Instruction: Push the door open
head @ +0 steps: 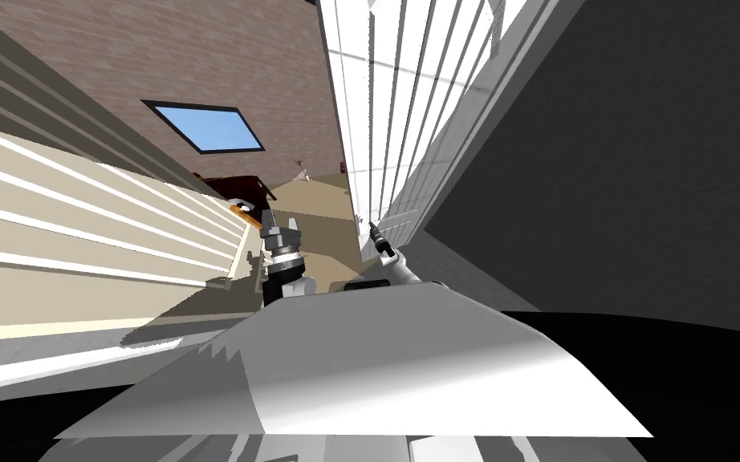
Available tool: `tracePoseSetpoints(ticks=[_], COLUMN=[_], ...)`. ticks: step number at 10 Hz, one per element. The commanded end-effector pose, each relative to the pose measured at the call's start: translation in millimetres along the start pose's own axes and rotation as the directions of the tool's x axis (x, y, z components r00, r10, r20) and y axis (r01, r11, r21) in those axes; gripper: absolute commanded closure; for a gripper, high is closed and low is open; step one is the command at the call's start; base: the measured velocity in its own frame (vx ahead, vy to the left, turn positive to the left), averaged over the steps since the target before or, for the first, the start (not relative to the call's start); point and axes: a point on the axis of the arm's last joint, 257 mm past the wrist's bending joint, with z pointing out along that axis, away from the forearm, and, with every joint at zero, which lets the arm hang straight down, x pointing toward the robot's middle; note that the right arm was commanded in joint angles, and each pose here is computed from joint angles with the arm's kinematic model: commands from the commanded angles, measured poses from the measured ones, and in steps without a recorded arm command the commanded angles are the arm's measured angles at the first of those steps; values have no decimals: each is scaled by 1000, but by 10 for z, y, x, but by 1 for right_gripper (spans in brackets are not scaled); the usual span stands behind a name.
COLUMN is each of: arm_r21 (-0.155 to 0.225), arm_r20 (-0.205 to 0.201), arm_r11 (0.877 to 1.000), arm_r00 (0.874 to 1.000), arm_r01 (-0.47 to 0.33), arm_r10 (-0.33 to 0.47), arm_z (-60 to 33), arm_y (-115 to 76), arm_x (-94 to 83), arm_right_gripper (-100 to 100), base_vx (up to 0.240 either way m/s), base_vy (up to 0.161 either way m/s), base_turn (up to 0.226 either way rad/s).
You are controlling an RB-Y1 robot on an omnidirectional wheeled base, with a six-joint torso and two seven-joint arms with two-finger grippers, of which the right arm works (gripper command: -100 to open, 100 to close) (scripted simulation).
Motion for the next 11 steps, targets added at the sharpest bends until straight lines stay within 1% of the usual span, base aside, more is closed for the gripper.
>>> tracePoseSetpoints(ticks=[1, 4, 5, 6, 11], arm_r21=[-2, -9, -7, -7, -7], arm_r20=[4, 7, 6, 6, 6], arm_r11=[1000, 1000, 1000, 1000, 1000], arm_r00=[1000, 1000, 1000, 1000, 1000], arm_r01=[0, -15, -11, -11, -11], arm_r10=[0, 15, 11, 11, 11], arm_z=[9, 37, 34, 34, 34], arm_y=[4, 33, 25, 25, 25], arm_x=[-18, 32, 16, 16, 16], arm_right_gripper=[-100, -100, -100, 100, 100], base_vx=[214, 196, 83, -11, -16], base_vy=[60, 77, 31, -3, -7], base_turn=[28, 20, 3, -5, 0])
